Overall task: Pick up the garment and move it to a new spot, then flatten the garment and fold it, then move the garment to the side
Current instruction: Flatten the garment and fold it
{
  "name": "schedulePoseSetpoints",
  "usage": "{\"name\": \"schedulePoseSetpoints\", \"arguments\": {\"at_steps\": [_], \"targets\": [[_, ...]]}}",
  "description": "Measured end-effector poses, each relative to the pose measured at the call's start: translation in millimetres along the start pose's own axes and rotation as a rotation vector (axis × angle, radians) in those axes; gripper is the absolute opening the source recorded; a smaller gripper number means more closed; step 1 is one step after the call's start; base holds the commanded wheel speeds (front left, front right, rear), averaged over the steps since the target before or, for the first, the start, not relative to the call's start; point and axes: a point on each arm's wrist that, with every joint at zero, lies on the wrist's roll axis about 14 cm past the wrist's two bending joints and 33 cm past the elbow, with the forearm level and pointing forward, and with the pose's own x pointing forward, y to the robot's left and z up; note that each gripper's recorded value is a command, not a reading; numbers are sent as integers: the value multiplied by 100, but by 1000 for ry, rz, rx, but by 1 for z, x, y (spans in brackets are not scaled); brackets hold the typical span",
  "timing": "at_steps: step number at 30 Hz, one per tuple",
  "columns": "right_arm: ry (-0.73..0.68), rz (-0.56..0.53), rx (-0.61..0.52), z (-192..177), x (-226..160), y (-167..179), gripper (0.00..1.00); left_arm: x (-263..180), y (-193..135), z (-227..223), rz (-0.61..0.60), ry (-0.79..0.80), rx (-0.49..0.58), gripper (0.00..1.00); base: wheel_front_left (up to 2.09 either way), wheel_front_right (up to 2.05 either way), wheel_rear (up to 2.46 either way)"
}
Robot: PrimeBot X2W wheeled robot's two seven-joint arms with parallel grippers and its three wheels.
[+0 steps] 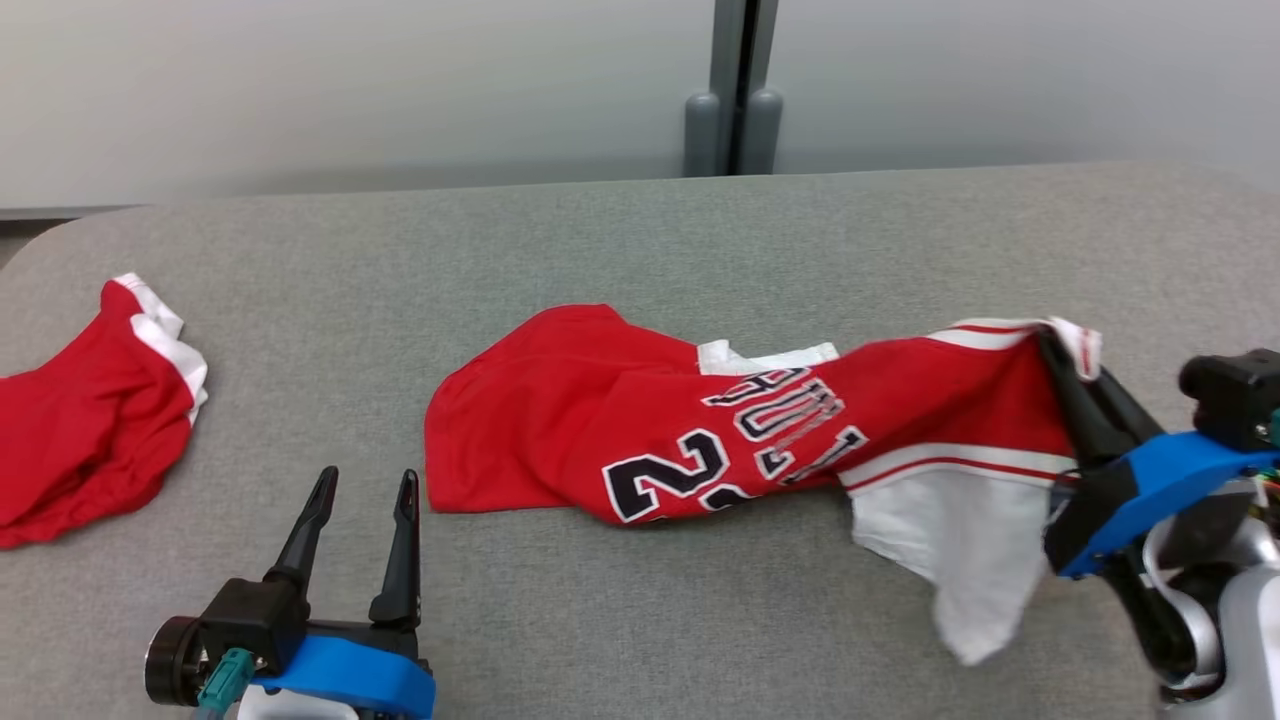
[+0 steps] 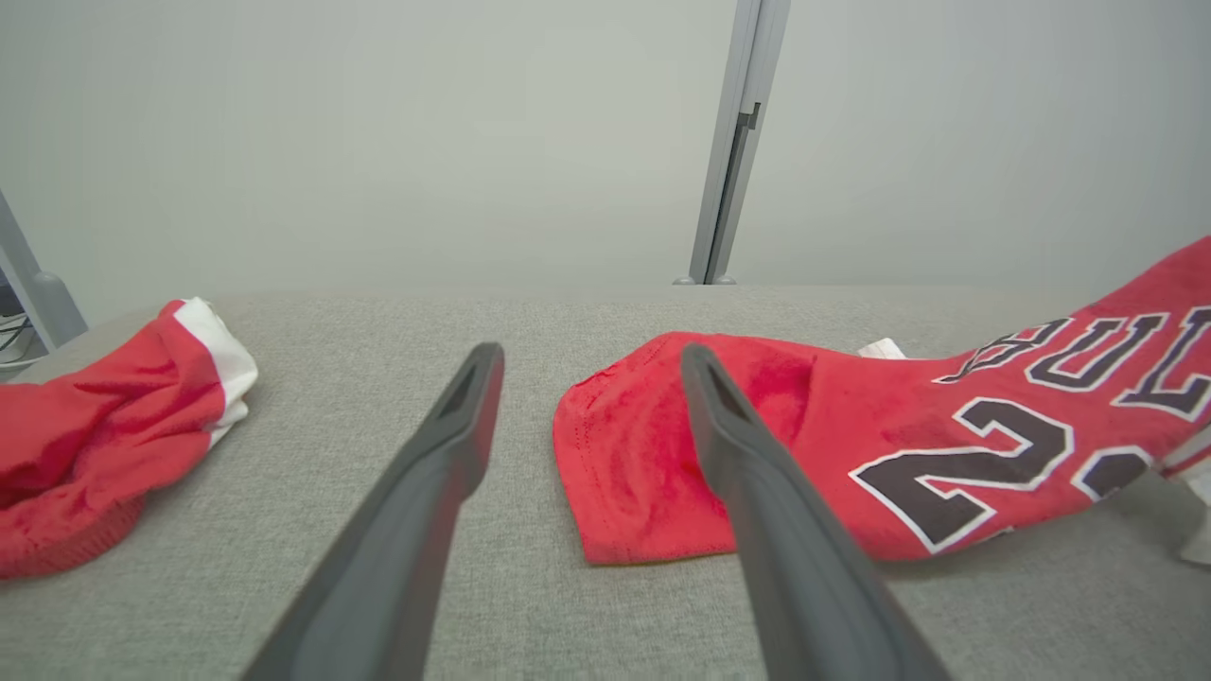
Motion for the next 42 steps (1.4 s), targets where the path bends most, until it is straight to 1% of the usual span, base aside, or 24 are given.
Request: {"name": "schedulePoseSetpoints", "arguments": {"at_steps": [2, 4, 5, 6, 7, 9, 13, 16, 20, 23, 25, 28, 31, 33, 38, 42], "targets": [[57, -56, -26, -20, 4, -21, 0, -1, 4, -1, 12, 2, 0, 100, 0, 0, 0], [102, -89, -39, -37, 8, -32, 0, -1, 8, 1, 21, -1, 3, 100, 0, 0, 0], [113, -99, -42, -43, 10, -35, 25, -2, 10, 0, 25, 1, 7, 100, 0, 0, 0], [123, -103, -45, -47, 14, -37, 97, -3, 12, 0, 30, 2, 11, 100, 0, 0, 0], [120, -103, -43, -49, 18, -36, 100, -4, 14, 0, 36, 1, 12, 100, 0, 0, 0], [93, -106, -30, -47, 26, -36, 100, -5, 18, 1, 48, 1, 14, 100, 0, 0, 0], [40, -116, -49, -39, 35, -39, 100, -7, 21, 2, 60, -2, 15, 100, 0, 0, 0], [-34, -118, -69, -24, 39, -39, 100, -7, 20, 4, 60, -8, 14, 100, 0, 0, 0], [-146, -115, -110, -1, 36, -39, 100, -7, 17, 6, 53, -16, 13, 100, 0, 0, 0], [-201, -101, -123, 11, 30, -34, 100, -8, 15, 10, 46, -26, 13, 100, 0, 0, 0], [-216, -90, -132, 11, 23, -29, 100, -9, 13, 11, 45, -32, 12, 100, 0, 0, 0], [-211, -65, -126, 0, 6, -16, 100, -12, 11, 11, 44, -32, 7, 100, 0, 0, 0], [-215, -61, -119, -5, -8, -12, 100, -13, 8, 12, 39, -35, 6, 100, 0, 0, 0], [-196, -69, -93, -13, -17, -11, 100, -14, 7, 12, 36, -35, 5, 100, 0, 0, 0], [-56, -105, -53, -51, -35, -20, 100, -15, 6, 11, 35, -34, 2, 100, 0, 0, 0], [118, -106, -51, -88, -37, -19, 100, -15, 6, 10, 34, -30, 0, 100, 0, 0, 0]]}}
